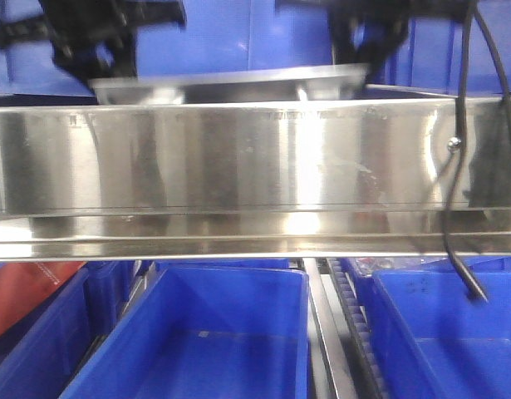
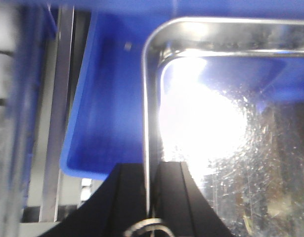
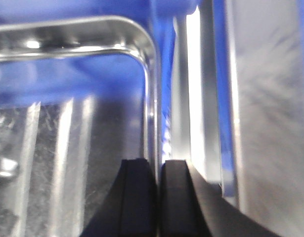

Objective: Stack silver trays without gaps
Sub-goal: 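Close both grippers on the tray rims and lift the tray, then pull the held tray out of the shelf toward the robot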

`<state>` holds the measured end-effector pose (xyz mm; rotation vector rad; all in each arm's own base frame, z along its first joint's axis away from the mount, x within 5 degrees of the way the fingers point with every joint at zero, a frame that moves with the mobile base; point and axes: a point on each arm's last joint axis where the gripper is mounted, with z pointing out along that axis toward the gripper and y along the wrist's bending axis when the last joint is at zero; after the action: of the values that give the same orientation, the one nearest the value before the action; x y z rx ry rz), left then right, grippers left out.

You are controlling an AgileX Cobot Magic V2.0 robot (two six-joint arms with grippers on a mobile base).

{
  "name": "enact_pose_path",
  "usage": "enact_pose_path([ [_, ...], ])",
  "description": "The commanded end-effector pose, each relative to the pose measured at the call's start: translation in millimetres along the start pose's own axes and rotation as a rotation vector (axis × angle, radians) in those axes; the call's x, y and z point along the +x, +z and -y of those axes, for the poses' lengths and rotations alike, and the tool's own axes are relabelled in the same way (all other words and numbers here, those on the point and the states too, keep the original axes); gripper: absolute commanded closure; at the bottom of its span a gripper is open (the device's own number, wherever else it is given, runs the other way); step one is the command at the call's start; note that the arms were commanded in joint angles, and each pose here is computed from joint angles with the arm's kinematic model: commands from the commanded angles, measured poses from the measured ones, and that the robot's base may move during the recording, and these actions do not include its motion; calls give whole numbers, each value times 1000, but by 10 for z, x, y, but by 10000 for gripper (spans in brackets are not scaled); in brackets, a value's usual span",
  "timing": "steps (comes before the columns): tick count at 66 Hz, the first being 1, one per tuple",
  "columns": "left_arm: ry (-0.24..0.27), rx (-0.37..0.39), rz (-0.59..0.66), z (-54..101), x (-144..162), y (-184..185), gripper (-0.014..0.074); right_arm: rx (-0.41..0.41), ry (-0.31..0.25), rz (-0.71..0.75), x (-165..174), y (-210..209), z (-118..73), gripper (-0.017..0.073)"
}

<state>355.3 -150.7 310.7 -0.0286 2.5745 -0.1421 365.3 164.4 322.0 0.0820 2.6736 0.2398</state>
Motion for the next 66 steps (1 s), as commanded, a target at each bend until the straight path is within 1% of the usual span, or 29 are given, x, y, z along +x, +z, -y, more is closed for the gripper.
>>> enact_pose_path([
  [1, -23, 9, 49, -38, -24, -294, 610, -39, 0, 73, -11, -316, -49, 585],
  [5, -30, 23, 79, -31, -21, -455, 610, -50, 9, 99, 18, -438, -76, 585],
  [9, -41, 36, 119, -7, -6, -625, 610, -52, 1, 134, 61, -553, -111, 585],
  [13, -39, 37, 167, 30, 25, -778, 610, -27, -10, 170, 124, -653, -131, 585],
  [14, -36, 35, 179, 40, 36, -813, 610, -20, -6, 178, 144, -675, -137, 585],
  [17, -30, 21, 208, 68, 75, -908, 610, 5, -10, 198, 220, -727, -138, 585],
  [18, -23, 20, 212, 90, 102, -936, 610, 7, -18, 210, 237, -757, -145, 585],
  [19, -22, 17, 216, 99, 120, -960, 610, 11, -16, 217, 264, -775, -147, 585],
  [21, -25, 12, 222, 104, 156, -1003, 610, 15, -33, 230, 328, -794, -155, 585],
  [26, -19, 31, 232, 165, 266, -1090, 610, -15, -64, 274, 465, -889, -185, 585],
  [30, -10, 50, 242, 213, 356, -1146, 610, -45, -65, 307, 560, -991, -195, 585],
  [35, -3, 57, 255, 255, 485, -1203, 610, -51, -54, 335, 683, -1091, -168, 585],
  [36, -9, 58, 257, 258, 496, -1209, 610, -46, -52, 335, 714, -1097, -156, 585],
  [42, 4, 69, 267, 287, 642, -1287, 610, -42, -51, 366, 847, -1204, -106, 585],
  [47, 32, 102, 269, 322, 755, -1382, 610, -48, -51, 376, 955, -1280, -70, 585],
  [55, 33, 149, 299, 367, 882, -1592, 610, -68, -52, 367, 1145, -1361, -35, 585],
  [59, 19, 141, 348, 349, 900, -1696, 610, -74, -38, 378, 1213, -1386, -23, 585],
  [61, 12, 125, 364, 334, 902, -1720, 610, -69, -37, 384, 1235, -1390, -19, 585],
  [66, 15, 83, 370, 296, 929, -1760, 610, -49, -40, 376, 1279, -1393, -14, 585],
])
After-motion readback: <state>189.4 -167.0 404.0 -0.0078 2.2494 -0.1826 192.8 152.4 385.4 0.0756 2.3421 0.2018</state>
